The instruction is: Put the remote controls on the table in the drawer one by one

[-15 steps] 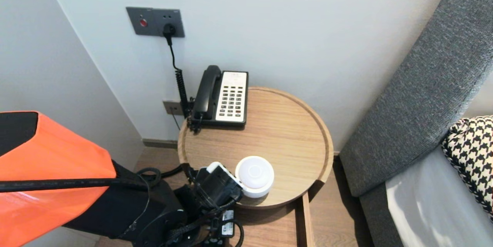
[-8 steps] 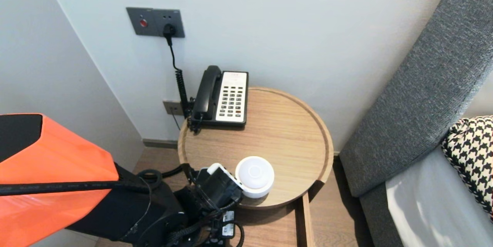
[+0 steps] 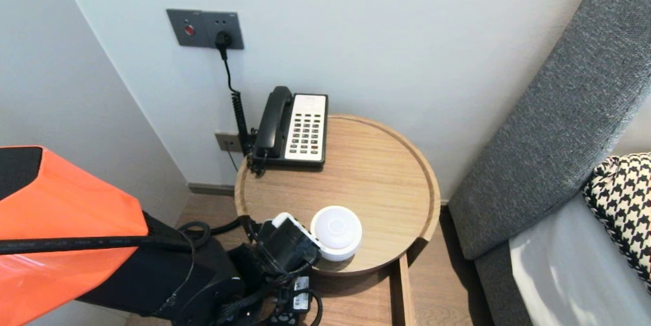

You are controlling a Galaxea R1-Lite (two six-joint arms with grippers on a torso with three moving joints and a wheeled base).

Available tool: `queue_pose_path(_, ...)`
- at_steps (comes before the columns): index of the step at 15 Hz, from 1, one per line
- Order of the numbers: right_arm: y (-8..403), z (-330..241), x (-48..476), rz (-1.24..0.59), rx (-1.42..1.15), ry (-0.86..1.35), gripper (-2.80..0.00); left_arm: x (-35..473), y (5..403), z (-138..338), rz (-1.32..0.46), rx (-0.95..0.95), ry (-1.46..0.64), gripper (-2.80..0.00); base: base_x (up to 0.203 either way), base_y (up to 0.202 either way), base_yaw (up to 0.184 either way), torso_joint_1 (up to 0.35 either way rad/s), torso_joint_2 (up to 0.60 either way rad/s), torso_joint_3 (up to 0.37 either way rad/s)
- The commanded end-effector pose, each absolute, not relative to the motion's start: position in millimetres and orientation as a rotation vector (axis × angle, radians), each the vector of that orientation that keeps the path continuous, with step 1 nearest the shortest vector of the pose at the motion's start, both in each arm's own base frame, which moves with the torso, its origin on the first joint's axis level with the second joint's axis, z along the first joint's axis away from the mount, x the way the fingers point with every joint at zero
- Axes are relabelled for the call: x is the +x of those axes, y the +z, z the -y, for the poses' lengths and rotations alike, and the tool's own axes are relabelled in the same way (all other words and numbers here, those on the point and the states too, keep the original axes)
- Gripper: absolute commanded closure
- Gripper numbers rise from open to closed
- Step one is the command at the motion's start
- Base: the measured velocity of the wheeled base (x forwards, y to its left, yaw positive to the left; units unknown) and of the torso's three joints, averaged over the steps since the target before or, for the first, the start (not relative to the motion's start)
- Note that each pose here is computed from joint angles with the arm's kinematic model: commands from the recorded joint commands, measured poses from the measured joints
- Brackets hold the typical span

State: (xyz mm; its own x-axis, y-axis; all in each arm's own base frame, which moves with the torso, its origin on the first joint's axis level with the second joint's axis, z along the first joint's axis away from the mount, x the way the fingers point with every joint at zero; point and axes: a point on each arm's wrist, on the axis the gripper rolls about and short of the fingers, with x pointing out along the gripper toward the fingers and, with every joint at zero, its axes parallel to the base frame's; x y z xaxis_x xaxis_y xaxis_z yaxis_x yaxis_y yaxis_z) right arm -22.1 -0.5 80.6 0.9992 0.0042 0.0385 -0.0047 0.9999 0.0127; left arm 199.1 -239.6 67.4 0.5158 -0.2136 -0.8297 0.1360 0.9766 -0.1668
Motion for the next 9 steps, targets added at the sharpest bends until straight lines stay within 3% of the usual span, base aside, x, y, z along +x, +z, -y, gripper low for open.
queue_pose_path(1, 73.3, 0.5, -20.2, 0.012, 0.012, 0.005, 0.00, 196.3, 84.0, 238.0, -0.966, -0.117, -0.235, -2.80, 0.000, 0.000, 0.000, 0.000, 0.00, 0.000)
queue_pose_path(7, 73.4, 0.5, -20.2, 0.014, 0.012, 0.005, 0.00, 176.1, 142.0, 220.2, -0.884, -0.170, -0.309, -2.80, 0.000, 0.000, 0.000, 0.000, 0.00, 0.000)
queue_pose_path(8, 73.4, 0.5, -20.2, 0.014, 0.012, 0.005, 0.00, 172.0, 149.7, 215.2, -0.880, -0.174, -0.314, 0.00, 0.000, 0.000, 0.000, 0.000, 0.00, 0.000)
queue_pose_path(9, 73.4, 0.5, -20.2, 0.014, 0.012, 0.005, 0.00, 168.0, 156.0, 210.1, -0.878, -0.175, -0.315, 0.00, 0.000, 0.000, 0.000, 0.000, 0.00, 0.000)
